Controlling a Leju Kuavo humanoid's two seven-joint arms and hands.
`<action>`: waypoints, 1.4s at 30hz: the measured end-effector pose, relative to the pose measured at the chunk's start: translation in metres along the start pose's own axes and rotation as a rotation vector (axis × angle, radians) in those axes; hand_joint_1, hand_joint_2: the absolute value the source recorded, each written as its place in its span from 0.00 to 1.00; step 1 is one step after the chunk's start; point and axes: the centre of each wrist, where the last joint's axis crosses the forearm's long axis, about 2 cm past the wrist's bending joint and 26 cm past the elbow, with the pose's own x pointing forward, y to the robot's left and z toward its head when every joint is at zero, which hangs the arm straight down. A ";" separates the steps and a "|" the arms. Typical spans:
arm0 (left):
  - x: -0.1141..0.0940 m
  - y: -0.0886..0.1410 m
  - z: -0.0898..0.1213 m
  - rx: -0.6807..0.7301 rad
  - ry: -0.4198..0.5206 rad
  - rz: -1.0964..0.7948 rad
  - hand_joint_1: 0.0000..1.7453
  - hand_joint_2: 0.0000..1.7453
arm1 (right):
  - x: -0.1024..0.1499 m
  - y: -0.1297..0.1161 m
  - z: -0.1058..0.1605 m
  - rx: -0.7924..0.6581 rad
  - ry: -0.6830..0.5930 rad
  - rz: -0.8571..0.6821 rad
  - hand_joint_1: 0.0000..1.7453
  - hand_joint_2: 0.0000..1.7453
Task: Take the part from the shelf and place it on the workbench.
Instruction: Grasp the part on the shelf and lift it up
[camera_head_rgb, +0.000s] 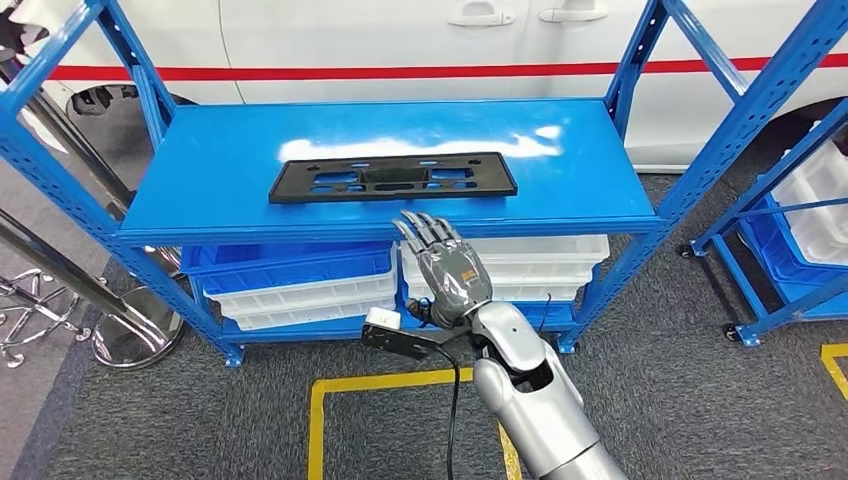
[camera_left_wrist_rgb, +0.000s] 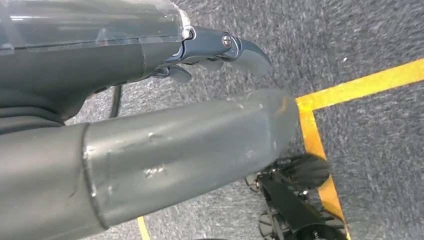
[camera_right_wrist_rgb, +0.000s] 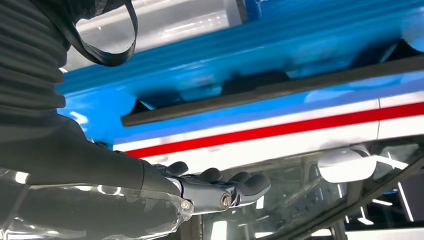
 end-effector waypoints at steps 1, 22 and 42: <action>0.000 -0.001 0.000 0.000 -0.001 -0.001 0.00 0.00 | -0.001 0.000 0.000 -0.001 0.004 0.001 0.00 1.00; 0.001 -0.011 0.000 -0.067 -0.058 -0.020 0.00 0.00 | -0.010 0.002 -0.001 -0.006 0.077 0.056 0.00 1.00; 0.000 -0.015 0.000 -0.072 -0.066 -0.031 0.00 0.00 | -0.017 0.019 0.012 0.007 0.084 0.022 0.00 1.00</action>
